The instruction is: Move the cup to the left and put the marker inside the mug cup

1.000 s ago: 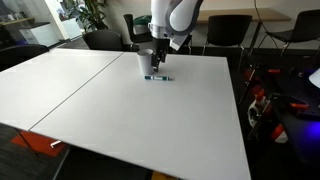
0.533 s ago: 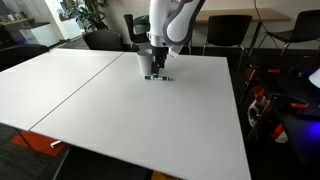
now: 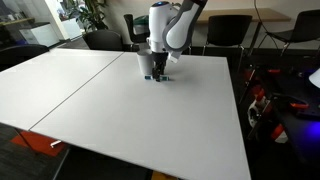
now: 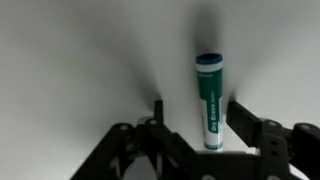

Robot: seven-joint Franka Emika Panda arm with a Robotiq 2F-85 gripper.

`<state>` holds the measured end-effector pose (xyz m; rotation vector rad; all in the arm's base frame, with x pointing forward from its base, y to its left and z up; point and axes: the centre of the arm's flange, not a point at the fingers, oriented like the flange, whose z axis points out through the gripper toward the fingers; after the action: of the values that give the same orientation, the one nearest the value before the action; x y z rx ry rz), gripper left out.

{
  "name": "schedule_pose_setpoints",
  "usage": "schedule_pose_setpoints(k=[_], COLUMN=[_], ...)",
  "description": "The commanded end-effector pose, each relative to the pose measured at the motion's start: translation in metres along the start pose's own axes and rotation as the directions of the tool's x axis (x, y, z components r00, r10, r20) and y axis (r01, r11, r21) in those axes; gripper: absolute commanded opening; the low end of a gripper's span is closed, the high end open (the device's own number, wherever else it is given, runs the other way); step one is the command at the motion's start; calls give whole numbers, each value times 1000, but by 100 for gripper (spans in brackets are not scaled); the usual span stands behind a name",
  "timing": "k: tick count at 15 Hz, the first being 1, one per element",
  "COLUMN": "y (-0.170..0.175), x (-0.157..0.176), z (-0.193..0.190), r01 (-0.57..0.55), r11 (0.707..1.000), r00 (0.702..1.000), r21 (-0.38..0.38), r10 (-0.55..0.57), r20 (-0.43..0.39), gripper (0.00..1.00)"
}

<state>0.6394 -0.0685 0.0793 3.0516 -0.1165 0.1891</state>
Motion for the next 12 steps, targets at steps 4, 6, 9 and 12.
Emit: schedule_pose_setpoints(k=[4, 6, 9, 12], y=[-1, -2, 0, -2], x=[-1, -5, -12, -24], z=[-6, -14, -29, -44], r01=[15, -2, -32, -71], r11=[1000, 1000, 999, 996], r00=[1000, 1000, 999, 997], r21=[-11, -18, -36, -54], r10=[-15, 2, 31, 70], r20=[7, 0, -8, -6], gripper=[16, 1, 5, 5])
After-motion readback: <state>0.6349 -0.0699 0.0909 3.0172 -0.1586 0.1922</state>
